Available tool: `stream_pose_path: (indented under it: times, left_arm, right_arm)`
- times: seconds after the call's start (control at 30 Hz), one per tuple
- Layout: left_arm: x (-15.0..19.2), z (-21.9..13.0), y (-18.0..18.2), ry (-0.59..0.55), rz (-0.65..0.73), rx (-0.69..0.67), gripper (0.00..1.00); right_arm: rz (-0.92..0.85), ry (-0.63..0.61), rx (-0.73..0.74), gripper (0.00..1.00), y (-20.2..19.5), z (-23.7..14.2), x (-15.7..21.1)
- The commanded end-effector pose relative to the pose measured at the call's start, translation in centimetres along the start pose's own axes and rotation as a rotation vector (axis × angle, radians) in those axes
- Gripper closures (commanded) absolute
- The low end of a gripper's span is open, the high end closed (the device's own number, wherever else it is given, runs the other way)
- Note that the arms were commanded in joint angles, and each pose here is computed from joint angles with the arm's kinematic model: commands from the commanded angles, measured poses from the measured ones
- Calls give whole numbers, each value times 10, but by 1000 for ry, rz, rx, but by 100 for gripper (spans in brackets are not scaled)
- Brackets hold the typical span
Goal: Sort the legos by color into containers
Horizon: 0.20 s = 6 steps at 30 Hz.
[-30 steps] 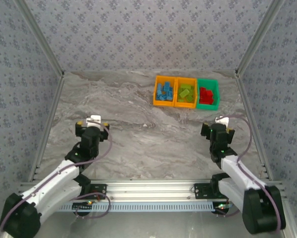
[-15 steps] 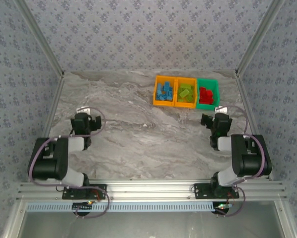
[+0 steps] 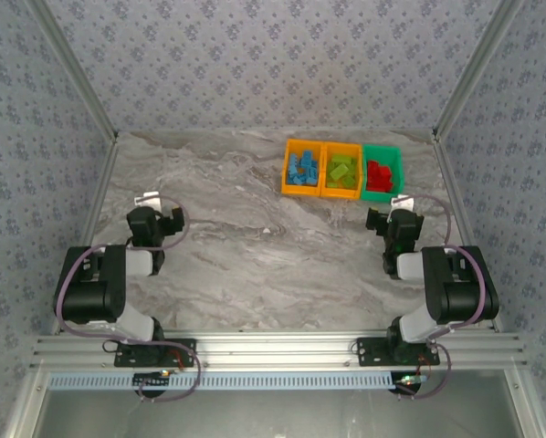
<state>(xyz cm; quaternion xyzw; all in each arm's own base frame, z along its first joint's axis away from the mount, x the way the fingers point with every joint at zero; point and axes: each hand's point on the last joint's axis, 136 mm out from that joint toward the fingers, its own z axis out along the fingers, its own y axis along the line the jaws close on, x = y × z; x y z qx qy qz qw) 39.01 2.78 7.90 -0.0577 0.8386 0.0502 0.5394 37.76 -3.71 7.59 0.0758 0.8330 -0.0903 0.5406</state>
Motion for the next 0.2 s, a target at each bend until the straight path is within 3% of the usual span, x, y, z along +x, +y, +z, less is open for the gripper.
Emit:
stream_pose_path:
  times: [0.0, 0.17]
  left_arm:
    - [-11, 0, -5, -40, -12, 24, 1]
    - [-12, 0, -5, -43, -12, 25, 1]
  right_arm:
    - [-7, -40, 19, 0, -3, 2, -13]
    - [-4, -42, 17, 0, -4, 1, -13]
